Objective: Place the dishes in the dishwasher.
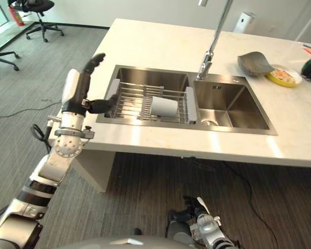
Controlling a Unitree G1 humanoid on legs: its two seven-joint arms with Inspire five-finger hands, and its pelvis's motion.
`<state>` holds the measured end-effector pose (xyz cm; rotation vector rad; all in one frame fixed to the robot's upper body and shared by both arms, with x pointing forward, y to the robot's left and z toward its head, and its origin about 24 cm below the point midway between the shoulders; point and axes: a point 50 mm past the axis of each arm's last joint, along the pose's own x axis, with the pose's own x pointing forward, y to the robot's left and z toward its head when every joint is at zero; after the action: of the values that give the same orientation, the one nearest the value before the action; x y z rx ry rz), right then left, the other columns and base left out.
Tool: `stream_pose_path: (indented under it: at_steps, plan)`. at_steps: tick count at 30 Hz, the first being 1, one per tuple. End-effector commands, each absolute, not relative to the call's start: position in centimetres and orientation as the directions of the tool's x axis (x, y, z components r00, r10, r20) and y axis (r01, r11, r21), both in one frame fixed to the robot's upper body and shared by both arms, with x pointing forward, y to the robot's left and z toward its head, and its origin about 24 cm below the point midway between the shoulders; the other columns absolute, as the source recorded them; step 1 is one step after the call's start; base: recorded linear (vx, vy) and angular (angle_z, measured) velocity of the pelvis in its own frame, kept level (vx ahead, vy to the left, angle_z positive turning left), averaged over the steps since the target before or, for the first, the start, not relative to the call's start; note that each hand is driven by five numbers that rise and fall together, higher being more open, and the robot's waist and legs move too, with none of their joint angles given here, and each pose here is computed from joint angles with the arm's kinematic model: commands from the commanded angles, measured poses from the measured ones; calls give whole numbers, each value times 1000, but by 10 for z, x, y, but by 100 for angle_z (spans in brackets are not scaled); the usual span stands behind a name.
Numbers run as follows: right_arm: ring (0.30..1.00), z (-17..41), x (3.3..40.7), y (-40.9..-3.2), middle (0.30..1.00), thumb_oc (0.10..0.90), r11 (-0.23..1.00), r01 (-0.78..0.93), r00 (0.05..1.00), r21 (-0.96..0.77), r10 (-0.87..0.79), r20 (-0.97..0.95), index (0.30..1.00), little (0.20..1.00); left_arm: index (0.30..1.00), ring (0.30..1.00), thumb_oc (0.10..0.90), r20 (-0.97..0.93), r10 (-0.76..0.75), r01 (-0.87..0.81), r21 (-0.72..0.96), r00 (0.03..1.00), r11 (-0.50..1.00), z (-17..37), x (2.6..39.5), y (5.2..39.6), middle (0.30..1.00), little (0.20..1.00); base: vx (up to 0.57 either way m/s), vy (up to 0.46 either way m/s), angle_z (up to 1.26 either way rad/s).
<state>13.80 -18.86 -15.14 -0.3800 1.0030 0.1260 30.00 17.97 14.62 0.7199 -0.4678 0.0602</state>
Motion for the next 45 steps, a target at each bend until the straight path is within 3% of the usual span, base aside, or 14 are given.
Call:
stream_pose_path:
  at_steps: [1,9,18,23,24,28,41,45]
  plan:
    - [900,-156,122,-189,900,800,906,-339,500,-254,-56,-864,900,900,900,900,800,645,-316,-230,617,695,753,210,296,146,900,900,63,-86,41]
    - [900,-151,135,-192,900,800,914,-305,546,-267,-62,-836,900,900,900,900,800,524,-561,-224,826,640,517,210,291,122,900,900,58,-54,-14]
    - [900,-151,132,-197,900,800,898,-345,528,-275,-56,-847,900,900,900,900,800,345,-647,-169,932,680,319,204,322,93,900,900,26,-28,-7]
    - [900,-154,121,-204,900,800,892,-356,494,-279,-74,-866,900,900,900,900,800,284,-586,-131,948,759,290,190,342,96,900,900,16,-24,-19]
    - [900,-155,119,-202,900,800,889,-367,488,-274,-67,-870,900,900,900,900,800,270,-522,-89,934,809,345,181,350,104,900,900,0,0,0]
    - [900,-156,116,-204,900,800,888,-369,474,-275,-75,-877,900,900,900,900,800,248,-388,-118,937,888,329,171,368,123,900,900,15,-43,-11]
    - [900,-154,122,-202,900,800,888,-367,497,-278,-66,-865,900,900,900,900,800,180,-253,-132,972,951,194,159,383,151,900,900,1,-7,-2]
    - [900,-154,121,-201,900,800,884,-379,493,-274,-57,-868,900,900,900,900,800,95,-231,-85,995,968,55,147,389,156,900,900,0,0,0]
